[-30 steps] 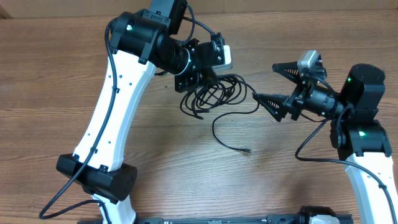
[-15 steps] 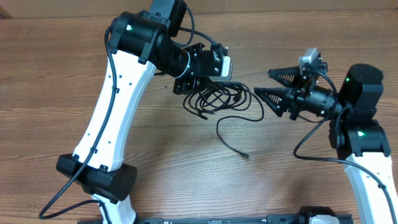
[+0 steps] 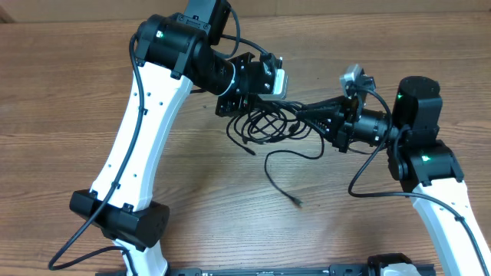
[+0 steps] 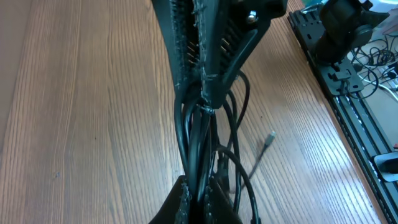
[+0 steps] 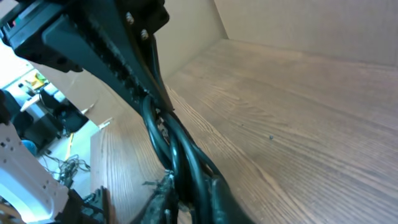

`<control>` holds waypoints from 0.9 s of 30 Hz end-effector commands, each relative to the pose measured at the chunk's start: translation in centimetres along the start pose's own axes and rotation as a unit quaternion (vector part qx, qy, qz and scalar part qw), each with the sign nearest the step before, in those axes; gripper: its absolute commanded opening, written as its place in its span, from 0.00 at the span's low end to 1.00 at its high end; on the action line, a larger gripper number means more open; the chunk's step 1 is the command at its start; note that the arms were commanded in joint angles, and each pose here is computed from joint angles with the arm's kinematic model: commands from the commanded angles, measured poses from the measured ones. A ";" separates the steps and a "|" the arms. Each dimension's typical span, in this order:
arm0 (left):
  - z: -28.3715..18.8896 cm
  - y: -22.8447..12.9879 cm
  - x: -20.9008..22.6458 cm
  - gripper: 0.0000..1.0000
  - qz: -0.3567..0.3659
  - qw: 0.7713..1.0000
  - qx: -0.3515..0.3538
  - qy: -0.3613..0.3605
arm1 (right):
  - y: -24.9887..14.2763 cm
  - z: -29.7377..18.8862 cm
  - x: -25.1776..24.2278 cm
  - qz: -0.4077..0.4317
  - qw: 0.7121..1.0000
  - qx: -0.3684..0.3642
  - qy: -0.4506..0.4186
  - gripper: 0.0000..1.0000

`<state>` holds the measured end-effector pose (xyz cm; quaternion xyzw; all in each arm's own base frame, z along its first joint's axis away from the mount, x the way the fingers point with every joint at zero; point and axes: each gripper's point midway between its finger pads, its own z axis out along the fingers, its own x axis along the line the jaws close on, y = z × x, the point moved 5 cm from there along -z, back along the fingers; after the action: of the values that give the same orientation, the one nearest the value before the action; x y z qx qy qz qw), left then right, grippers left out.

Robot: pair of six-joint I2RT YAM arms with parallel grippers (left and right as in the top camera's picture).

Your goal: Untangle cables

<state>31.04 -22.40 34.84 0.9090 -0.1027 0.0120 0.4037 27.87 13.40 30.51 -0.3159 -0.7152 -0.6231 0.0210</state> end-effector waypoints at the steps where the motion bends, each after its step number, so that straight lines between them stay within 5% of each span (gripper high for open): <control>1: -0.7 1.5 -0.8 0.04 0.038 0.999 -0.029 0.002 | 0.3 0.1 0.4 -0.002 1.000 -0.001 0.009 0.06; 16: -0.8 0.4 -0.5 0.04 -0.028 0.999 0.015 0.013 | 0.3 -0.1 0.0 0.165 0.986 -0.004 -0.006 0.04; 27: -1.8 -1.2 1.1 0.04 -0.135 0.988 0.042 0.061 | 0.4 -0.1 -1.0 0.191 0.981 -0.014 -0.042 0.04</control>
<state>32.18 -21.57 34.23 0.9298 0.0015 0.0049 0.3680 28.55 13.00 30.16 -0.4658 -0.6387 -0.6024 0.1106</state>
